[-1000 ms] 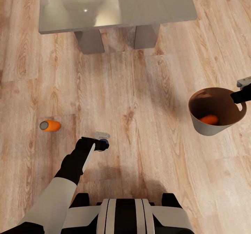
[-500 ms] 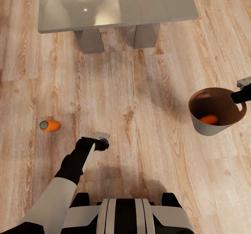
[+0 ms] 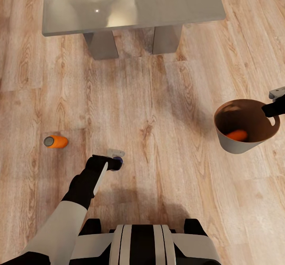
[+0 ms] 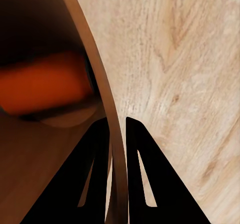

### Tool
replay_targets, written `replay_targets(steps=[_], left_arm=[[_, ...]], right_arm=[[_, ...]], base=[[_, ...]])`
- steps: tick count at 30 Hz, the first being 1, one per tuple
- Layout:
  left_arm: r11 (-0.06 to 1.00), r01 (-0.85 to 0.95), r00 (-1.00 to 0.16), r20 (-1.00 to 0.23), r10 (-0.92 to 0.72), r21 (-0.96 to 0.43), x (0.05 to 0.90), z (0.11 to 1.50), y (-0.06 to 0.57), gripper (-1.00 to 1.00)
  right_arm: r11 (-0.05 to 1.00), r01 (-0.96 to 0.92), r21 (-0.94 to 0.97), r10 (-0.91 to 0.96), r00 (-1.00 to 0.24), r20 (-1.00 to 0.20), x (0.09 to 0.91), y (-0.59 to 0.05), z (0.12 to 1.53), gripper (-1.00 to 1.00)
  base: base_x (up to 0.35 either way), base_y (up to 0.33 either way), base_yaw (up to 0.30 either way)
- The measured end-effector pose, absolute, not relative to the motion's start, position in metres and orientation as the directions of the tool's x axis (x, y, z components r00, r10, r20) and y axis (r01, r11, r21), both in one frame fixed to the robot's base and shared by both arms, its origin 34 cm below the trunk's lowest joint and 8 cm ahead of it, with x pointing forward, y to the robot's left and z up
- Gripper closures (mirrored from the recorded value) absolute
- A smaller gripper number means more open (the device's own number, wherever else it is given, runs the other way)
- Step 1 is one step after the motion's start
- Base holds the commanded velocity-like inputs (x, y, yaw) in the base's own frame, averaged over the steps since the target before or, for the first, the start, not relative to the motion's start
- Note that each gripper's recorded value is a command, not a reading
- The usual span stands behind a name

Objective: Put the three can of soda from the living room inside the tash can in the kitchen.

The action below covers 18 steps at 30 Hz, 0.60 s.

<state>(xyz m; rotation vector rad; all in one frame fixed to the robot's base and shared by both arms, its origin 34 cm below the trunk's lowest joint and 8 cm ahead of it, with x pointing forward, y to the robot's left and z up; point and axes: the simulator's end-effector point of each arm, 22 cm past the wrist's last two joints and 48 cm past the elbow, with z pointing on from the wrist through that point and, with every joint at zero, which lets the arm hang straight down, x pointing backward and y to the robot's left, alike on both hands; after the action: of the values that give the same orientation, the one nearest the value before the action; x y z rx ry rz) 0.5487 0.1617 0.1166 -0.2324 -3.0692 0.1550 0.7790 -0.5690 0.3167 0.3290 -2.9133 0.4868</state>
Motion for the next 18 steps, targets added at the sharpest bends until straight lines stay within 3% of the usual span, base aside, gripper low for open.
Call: replay_targets(steps=[18], left_arm=[[0.984,0.145,-0.987,0.055,0.152,-0.104,0.553,0.140,0.162,1.00]], right_arm=[[0.922,-0.243,-0.302,-0.187,-0.961,0.203,0.784,-0.570,0.341,1.00]], base=[[0.000,0.000,0.000]])
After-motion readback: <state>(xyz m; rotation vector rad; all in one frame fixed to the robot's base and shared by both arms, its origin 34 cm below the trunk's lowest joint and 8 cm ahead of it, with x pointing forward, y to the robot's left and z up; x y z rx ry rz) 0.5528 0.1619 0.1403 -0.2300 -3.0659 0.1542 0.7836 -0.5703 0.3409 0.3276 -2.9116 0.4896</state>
